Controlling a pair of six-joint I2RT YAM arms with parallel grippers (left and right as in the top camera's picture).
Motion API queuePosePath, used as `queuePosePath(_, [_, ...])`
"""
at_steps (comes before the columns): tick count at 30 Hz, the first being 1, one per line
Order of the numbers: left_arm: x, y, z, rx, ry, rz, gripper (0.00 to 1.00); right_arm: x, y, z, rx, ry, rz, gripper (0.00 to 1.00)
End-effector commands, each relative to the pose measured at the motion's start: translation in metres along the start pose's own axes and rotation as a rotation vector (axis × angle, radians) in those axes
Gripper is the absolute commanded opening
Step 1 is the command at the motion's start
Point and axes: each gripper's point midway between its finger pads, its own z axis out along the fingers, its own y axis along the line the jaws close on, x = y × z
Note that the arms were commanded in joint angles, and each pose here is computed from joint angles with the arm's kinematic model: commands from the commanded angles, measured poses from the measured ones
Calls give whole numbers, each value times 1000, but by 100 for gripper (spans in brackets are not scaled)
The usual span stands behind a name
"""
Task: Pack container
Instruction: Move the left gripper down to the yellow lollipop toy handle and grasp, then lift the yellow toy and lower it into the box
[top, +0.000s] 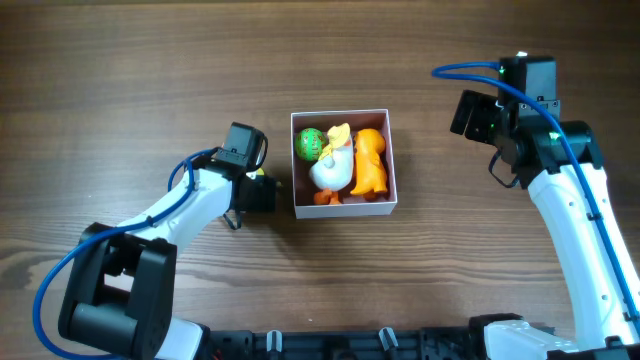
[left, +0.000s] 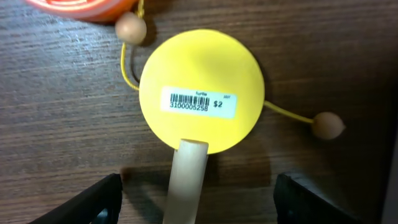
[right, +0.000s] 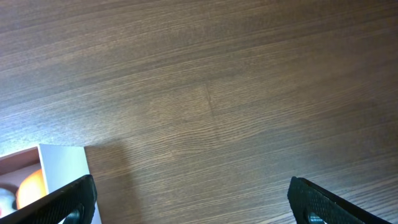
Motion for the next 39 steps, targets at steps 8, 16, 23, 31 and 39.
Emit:
queuePosePath(8, [5,1,5,7,17,10,33,-1,-2,2,15,-2,21,100])
queuePosePath(16, [7,2,4,4,29,11,7,-1,-2,2,15,-2,21,100])
queuePosePath(23, [2,1,-3,2,20,10,4,-1,-2,2,15,-2,21,100])
queuePosePath(31, [-54,-8,-87,41,-124,-2,4,-1,-2,2,15,-2,21,100])
queuePosePath(39, [-70,-60,-177,341,-278,-87,4,-1,-2,2,15,-2,21,100])
